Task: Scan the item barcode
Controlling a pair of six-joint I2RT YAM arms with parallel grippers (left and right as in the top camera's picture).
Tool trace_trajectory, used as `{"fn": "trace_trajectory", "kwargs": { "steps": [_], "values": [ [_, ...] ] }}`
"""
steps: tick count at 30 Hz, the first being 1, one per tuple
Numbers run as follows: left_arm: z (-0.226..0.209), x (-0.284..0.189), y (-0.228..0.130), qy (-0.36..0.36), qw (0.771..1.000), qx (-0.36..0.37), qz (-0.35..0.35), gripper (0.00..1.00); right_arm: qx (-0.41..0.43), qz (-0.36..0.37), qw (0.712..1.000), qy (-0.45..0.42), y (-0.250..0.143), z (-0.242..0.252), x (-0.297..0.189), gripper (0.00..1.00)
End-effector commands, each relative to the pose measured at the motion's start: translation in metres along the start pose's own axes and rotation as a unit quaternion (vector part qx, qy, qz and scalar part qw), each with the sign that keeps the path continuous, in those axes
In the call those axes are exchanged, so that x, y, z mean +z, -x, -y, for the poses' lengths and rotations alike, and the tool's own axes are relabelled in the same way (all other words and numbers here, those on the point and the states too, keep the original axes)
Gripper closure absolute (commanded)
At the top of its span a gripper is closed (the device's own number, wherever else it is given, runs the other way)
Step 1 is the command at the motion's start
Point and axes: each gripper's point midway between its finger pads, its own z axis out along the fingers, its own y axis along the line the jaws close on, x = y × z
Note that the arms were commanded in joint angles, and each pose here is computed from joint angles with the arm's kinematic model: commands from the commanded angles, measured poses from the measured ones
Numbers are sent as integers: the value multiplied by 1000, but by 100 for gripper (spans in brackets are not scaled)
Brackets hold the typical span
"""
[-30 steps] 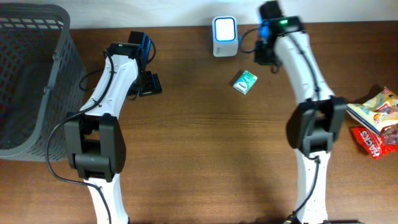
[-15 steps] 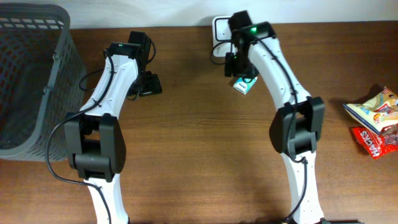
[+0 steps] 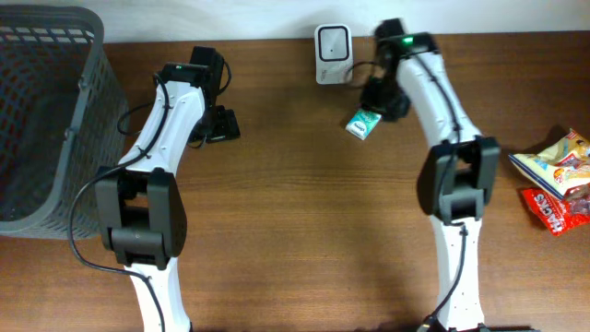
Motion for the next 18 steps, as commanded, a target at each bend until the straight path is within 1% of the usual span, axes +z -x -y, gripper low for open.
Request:
{"fn": "trace_trajectory", "kwargs": {
  "steps": [1, 4, 6, 9, 12, 15, 16, 17, 18],
  "values": [
    [-3, -7, 1, -6, 1000, -4, 7, 1, 14, -37, 999, 29, -11, -6, 10, 52],
    [-3, -7, 1, -6, 1000, -4, 7, 1, 39, -38, 998, 27, -12, -5, 24, 50],
    [-3, -7, 1, -6, 1000, -4, 7, 1, 54, -39, 997, 30, -12, -5, 33, 50],
    [-3, -7, 1, -6, 1000, -4, 7, 1, 55, -50, 995, 66, -15, -15, 47, 50],
    [-3, -7, 1, -6, 1000, -4, 7, 1, 76, -60, 993, 61, -21, -10, 63, 51],
    [-3, -7, 1, -6, 1000, -4, 7, 1, 79, -59, 994, 56, -24, -4, 78, 60],
    [-3, -7, 1, -6, 1000, -4, 7, 1, 79, -57, 994, 55, -25, -2, 83, 66],
    [-3, -7, 1, -6, 1000, -4, 7, 1, 79, -55, 994, 54, -25, 0, 89, 74],
    [-3, -7, 1, -6, 1000, -4, 7, 1, 80, -54, 994, 51, -26, 2, 94, 92]
  ]
}}
